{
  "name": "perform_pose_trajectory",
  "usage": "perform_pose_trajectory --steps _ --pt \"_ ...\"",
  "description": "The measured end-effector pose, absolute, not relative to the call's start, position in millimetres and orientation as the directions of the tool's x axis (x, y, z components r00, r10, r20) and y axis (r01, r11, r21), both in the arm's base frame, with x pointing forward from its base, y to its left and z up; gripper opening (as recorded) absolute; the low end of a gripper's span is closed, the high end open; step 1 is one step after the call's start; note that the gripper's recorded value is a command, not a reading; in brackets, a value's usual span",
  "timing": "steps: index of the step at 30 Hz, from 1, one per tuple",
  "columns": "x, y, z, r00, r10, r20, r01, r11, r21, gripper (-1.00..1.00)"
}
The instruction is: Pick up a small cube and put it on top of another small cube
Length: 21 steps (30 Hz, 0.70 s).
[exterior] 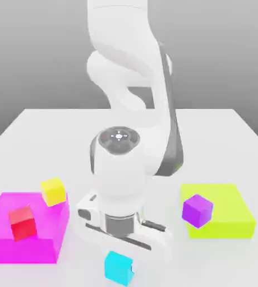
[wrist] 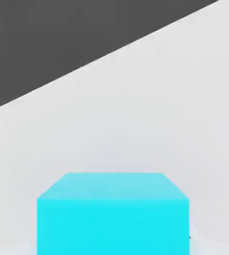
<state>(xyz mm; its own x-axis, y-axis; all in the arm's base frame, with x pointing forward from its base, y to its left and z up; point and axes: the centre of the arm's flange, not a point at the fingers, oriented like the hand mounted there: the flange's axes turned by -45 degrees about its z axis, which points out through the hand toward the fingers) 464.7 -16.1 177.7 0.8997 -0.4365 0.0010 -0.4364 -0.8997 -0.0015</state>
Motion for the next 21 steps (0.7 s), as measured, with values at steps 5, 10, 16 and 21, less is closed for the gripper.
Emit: perform_pose_trajectory --steps 5,10,16,21 --pt "459.9 -110.6 247.0 0.747 -0.665 0.009 -0.665 -0.746 0.021 -1.0" --pt "410.7 -239.5 307.7 0.428 -0.904 0.002 -0.904 -0.428 0.001 -1.0" --pt "416.1 -228.9 264.3 0.441 -0.897 0.0 -0.897 -0.441 -0.002 1.0" --pt "416.6 -228.1 266.1 0.443 -0.897 0.0 -0.897 -0.443 0.0 1.0"
